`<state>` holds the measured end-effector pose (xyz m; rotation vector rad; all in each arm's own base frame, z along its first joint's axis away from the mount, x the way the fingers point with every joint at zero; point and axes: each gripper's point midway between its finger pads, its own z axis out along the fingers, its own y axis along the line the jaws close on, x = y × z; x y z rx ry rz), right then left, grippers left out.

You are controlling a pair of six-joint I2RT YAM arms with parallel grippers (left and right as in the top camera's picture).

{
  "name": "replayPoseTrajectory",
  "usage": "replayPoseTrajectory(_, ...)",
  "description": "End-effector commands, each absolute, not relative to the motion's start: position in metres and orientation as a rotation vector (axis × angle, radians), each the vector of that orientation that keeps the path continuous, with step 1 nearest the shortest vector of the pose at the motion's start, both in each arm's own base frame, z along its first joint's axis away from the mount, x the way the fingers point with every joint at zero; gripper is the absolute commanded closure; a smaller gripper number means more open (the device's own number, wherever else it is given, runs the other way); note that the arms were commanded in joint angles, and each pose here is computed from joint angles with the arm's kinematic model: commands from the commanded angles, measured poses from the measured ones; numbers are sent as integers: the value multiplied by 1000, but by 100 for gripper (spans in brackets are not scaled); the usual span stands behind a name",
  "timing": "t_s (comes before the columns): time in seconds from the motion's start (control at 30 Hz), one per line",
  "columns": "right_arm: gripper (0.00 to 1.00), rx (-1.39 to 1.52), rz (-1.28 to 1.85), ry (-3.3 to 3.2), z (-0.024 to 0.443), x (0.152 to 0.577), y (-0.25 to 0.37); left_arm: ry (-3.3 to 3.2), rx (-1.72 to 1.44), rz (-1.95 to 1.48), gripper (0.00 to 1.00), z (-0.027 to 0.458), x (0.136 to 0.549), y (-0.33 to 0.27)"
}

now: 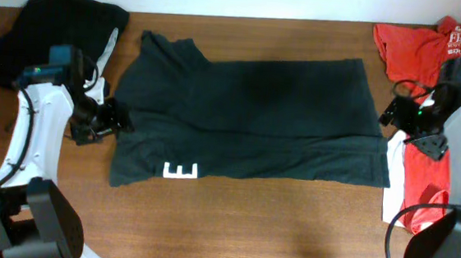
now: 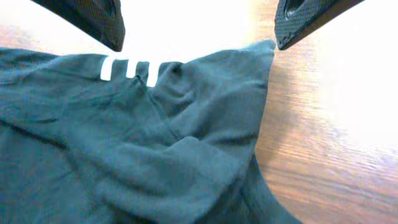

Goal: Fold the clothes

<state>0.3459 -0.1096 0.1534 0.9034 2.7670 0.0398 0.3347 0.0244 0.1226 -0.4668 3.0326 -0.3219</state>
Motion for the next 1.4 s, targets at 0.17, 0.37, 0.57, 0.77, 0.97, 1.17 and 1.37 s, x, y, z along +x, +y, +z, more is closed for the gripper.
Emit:
replayPoseTrajectory(0.17, 60, 830, 246, 2936, 97, 317, -65, 3274, -524, -401, 99, 64, 282, 12)
replayPoseTrajectory(0.37, 96, 859, 310, 2911, 41, 312, -56, 3308, -488, -580, 100, 15, 292, -2)
replayPoseTrajectory(0.57, 96, 909, 300, 3016, -13, 302, -55, 3427, -768, -372, 100, -32, 274, 27)
replayPoseTrajectory(0.77, 96, 1067, -22, 3080, -12, 282, -85, 3395, -1208, -29, 100, -25, 239, 95)
replayPoseTrajectory(0.97, 96, 1127, -114, 3063, 55, 283, -95, 3109, -1214, 73, 100, 82, 259, 119)
replayPoseTrajectory(1.17, 57, 885, 93, 2870, 138, 293, -76, 2970, -901, -195, 54, 156, 283, 84)
replayPoseTrajectory(1.37, 96, 650, 309, 2932, 127, 313, -30, 3104, -423, -306, 93, 134, 311, -1)
